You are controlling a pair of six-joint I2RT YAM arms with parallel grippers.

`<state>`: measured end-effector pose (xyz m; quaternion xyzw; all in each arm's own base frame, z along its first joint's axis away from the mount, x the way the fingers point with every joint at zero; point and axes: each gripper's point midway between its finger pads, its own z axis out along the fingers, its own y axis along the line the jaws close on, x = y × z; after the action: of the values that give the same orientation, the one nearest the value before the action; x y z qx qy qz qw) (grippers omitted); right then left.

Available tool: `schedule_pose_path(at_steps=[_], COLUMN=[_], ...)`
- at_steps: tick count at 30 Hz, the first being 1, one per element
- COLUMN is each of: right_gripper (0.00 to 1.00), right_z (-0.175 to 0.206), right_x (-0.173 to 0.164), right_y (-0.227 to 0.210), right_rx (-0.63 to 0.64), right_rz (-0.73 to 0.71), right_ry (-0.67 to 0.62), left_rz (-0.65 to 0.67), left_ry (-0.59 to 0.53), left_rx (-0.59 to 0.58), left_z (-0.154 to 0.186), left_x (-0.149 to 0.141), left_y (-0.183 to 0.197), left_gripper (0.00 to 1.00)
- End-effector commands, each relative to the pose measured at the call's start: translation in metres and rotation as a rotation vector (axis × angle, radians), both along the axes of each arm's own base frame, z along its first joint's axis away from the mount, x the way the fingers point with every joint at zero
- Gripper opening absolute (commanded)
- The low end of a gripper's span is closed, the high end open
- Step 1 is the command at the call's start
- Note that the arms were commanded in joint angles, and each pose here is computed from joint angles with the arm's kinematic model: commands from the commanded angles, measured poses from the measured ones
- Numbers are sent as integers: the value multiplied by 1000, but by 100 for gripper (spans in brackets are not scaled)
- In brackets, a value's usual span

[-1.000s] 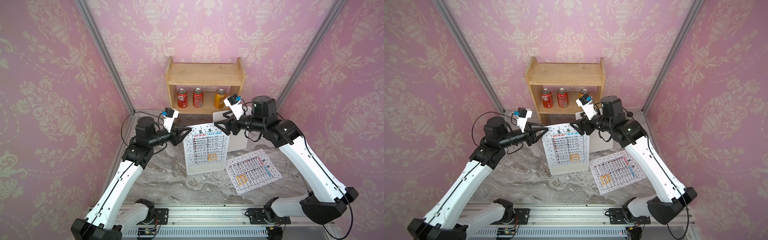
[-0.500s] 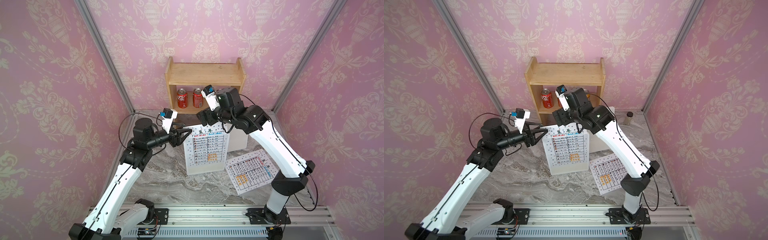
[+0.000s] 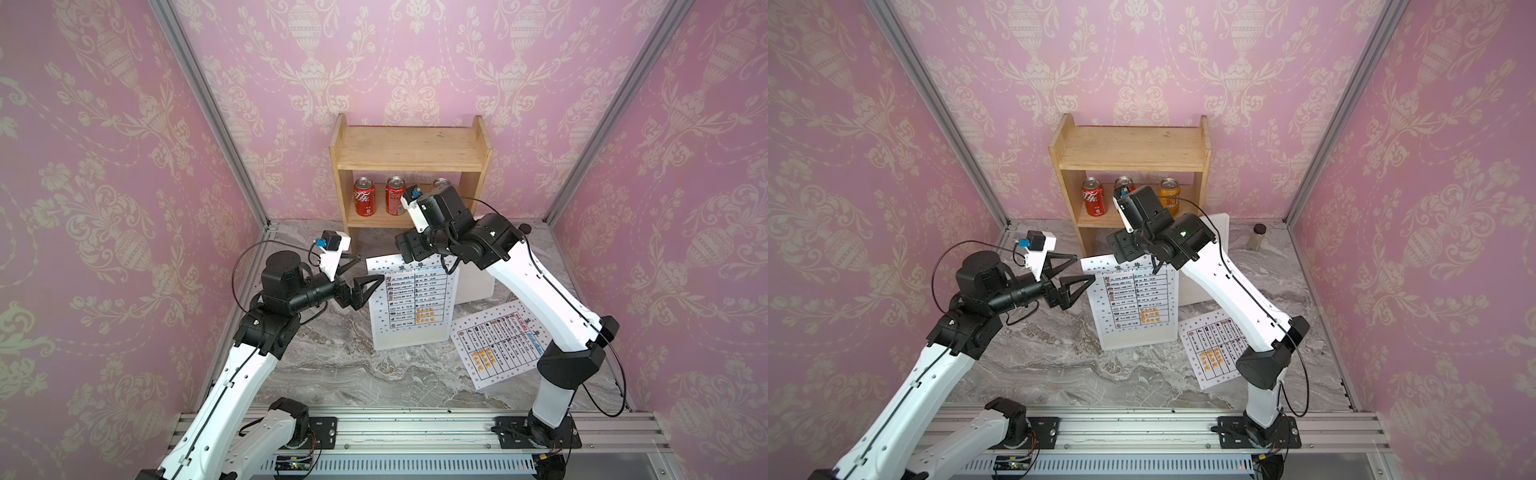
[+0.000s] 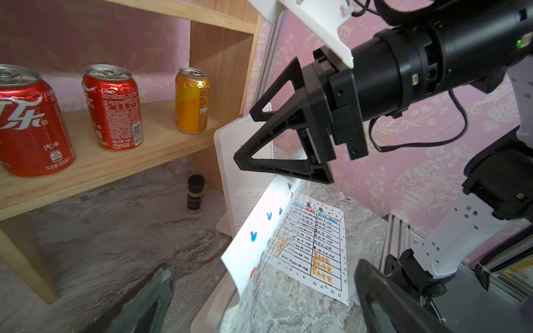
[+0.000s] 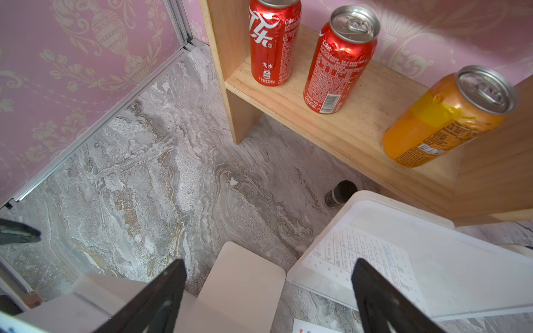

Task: Insert the menus into the narrow rack
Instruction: Insert the menu into the narrow rack.

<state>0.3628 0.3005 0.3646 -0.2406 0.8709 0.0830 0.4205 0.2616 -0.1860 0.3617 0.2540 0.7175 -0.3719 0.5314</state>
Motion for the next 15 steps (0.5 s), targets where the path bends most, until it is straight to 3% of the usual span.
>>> schedule_pose_path(at_steps=[1, 15], right_gripper=[92, 92], right_z=[8, -3], right_x=[-8, -12], right_y=[-7, -16], right_rx=[15, 4], right_rz=[-20, -44], right_ry=[-17, -18], left_rz=[21, 32], left_ry=[1, 8], left_rx=[20, 20], left_z=[-5, -10], left_x=[-3, -6], left_y=[3, 5], left_gripper=[99, 99])
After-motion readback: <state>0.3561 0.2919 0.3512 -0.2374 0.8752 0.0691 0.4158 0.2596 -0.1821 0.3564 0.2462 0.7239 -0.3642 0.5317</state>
